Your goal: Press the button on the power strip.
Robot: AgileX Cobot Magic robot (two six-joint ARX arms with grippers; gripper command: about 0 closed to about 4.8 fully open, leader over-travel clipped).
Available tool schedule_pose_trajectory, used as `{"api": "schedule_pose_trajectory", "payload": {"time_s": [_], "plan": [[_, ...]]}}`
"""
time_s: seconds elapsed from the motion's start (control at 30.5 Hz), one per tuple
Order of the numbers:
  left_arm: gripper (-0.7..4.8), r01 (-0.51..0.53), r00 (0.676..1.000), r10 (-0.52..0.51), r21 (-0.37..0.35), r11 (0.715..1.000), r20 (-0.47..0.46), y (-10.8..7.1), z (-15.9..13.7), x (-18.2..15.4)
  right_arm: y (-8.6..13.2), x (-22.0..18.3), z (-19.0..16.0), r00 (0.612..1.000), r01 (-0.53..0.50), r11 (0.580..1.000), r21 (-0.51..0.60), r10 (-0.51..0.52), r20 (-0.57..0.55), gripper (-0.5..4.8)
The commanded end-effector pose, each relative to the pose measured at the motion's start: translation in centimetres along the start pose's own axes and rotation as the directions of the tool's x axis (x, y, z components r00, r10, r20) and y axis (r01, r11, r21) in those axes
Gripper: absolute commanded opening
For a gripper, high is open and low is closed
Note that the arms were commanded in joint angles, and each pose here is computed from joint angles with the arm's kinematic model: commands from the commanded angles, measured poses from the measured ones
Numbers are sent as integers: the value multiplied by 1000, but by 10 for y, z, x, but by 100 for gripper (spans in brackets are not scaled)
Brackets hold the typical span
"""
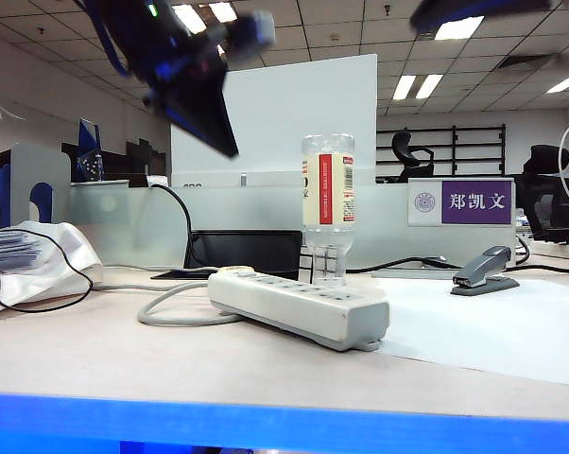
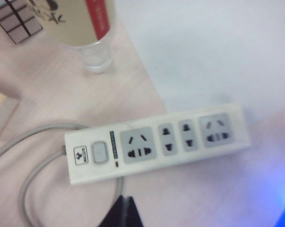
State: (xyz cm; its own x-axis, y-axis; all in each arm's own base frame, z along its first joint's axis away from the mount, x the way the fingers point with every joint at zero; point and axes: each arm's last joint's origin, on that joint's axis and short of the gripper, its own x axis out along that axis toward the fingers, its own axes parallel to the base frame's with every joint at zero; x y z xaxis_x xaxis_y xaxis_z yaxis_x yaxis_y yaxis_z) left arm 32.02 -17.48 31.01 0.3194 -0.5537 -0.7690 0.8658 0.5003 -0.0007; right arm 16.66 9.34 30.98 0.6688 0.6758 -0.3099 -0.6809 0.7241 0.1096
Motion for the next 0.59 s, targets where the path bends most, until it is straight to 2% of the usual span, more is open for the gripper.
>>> {"api": "schedule_pose_trajectory", "payload": {"time_s": [0.03, 0.29, 0.36, 0.49, 0.59], "plan": [[-5, -52, 996, 52, 0, 999, 72, -14, -8, -26, 5, -19, 11, 994, 26, 1000, -5, -26, 107, 3], [-5, -200, 963, 201, -24, 980, 181, -54, -54, -75, 19, -72, 20, 944, 128, 992, -15, -117, 309, 3], [-5, -229, 942, 236, -55, 972, 239, -64, -64, -86, 22, -83, 20, 930, 142, 990, -16, -128, 344, 3], [-5, -299, 875, 334, -152, 942, 351, -80, -86, -106, 28, -106, 15, 909, 169, 986, -10, -152, 387, 3], [-5, -346, 827, 389, -177, 921, 407, -93, -104, -118, 32, -119, 9, 906, 174, 985, -4, -159, 393, 3]]}}
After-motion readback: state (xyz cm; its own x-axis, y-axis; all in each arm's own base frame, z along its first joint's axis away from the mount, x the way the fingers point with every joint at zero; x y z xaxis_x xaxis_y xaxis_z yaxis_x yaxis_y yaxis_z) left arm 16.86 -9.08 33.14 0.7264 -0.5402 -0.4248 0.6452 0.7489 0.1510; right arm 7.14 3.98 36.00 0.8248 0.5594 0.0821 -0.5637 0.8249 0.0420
